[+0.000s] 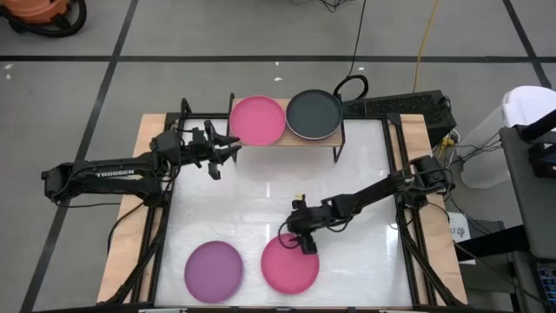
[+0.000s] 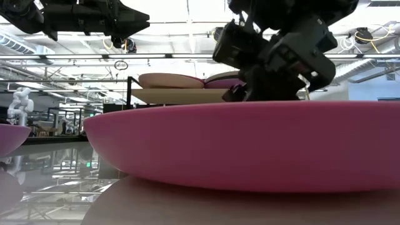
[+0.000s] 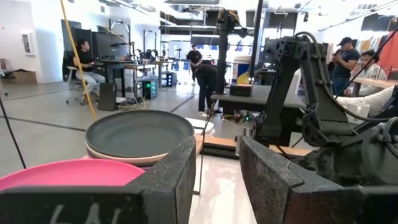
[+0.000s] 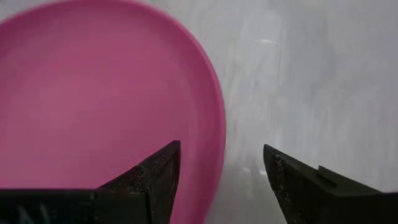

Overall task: Place and stack plates onto a shelf
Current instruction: Stack the pink plate on top of the pink plate on the shelf

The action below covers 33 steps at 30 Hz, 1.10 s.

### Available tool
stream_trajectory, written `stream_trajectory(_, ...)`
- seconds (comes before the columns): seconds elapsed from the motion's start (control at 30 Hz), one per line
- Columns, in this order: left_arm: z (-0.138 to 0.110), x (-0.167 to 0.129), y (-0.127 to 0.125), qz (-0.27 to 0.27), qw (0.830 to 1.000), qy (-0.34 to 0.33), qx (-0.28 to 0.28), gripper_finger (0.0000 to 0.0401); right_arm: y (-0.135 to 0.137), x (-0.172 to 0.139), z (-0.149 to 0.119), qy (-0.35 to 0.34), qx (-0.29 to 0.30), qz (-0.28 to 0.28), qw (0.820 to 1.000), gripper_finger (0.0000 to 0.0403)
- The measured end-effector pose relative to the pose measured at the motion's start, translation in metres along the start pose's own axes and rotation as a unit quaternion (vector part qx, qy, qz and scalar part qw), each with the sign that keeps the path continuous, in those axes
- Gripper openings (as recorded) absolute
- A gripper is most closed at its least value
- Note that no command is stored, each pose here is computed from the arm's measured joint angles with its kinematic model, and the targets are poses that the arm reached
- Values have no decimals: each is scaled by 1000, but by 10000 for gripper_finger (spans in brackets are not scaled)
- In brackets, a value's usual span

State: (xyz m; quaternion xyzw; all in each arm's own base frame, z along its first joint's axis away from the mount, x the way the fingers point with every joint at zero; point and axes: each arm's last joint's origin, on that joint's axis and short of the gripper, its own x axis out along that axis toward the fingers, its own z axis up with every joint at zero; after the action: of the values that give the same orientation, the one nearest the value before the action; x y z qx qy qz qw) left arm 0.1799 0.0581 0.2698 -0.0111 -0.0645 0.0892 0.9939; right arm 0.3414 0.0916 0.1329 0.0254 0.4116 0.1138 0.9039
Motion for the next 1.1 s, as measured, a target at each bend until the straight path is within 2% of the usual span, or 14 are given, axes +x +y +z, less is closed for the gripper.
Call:
stream_trajectory(0.2,0,0,0,0,1000,2,0,129,0,-1,-1,11,1,-3,1000,208)
stream_trajectory(0.3,0,0,0,0,1000,2,1,129,0,-3,0,8,0,-3,1000,193)
stream_trajectory(0.77,-1,0,0,0,1000,3,0,129,-1,-3,-4,29,-14,-5,999,15)
stream_trajectory(1.0,-1,0,0,0,1000,3,0,129,-2,-5,0,12,-22,-5,1000,6)
stream_trajectory(1.1,-1,0,0,0,1000,3,0,129,-4,-15,8,-9,-28,-26,999,3)
